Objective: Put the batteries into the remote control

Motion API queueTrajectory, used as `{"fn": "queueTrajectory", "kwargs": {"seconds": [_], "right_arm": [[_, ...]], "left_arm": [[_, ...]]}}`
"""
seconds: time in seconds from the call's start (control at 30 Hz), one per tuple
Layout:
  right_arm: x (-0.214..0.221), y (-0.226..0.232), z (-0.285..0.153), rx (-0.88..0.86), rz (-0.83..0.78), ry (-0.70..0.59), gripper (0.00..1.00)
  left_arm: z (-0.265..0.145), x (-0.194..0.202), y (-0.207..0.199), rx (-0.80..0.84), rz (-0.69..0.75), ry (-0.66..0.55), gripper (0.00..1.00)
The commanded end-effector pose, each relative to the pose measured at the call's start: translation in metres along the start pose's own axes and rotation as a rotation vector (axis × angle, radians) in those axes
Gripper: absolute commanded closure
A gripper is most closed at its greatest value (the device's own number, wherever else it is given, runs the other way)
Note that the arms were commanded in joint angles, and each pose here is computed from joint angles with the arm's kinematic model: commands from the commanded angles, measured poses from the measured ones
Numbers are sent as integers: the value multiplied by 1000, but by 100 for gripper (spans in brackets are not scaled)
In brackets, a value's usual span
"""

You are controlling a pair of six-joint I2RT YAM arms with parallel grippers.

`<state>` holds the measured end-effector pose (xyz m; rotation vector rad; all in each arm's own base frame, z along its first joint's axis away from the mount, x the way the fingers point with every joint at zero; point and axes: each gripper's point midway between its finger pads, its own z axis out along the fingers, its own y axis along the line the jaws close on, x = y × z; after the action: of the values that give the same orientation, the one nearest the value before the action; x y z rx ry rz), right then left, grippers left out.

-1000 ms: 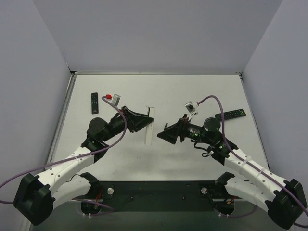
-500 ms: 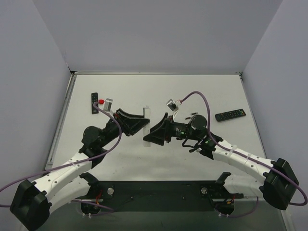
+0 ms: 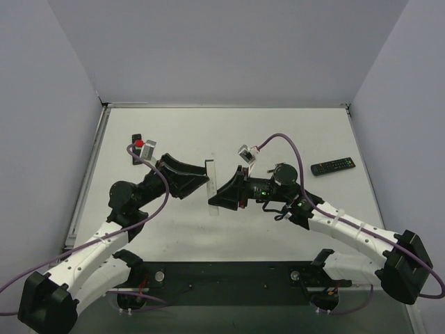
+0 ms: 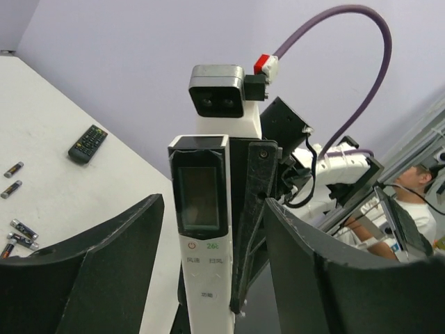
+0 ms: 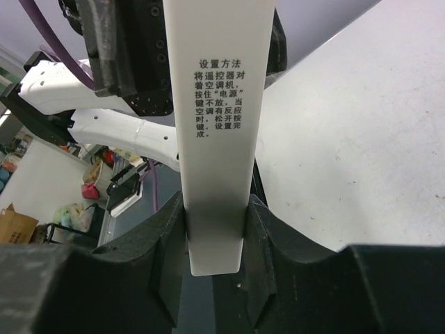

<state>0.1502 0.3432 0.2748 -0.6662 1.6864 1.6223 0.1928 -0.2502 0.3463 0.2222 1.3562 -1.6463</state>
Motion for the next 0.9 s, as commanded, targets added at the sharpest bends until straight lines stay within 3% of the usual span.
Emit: {"fn": "queueTrajectory", "kwargs": {"seconds": [0.0,0.33,0.5,0.77,0.87], "right_arm": [[-23,27,-3,-70,-128,-36,100],[-18,27,2,-83,-145,8,100],[-16,26,4,-84,-143,14,100],[-12,26,7,-83,-145,35,100],[-11,25,9,-75,-153,41,100]], "left_arm": [[-5,2,-30,128,62,116,29],[-6,11,-21,95,145,199,26],[-7,17,-16,89,144,234,43],[-8,19,-14,97,131,237,51],[-8,19,-17,109,136,240,64]]}}
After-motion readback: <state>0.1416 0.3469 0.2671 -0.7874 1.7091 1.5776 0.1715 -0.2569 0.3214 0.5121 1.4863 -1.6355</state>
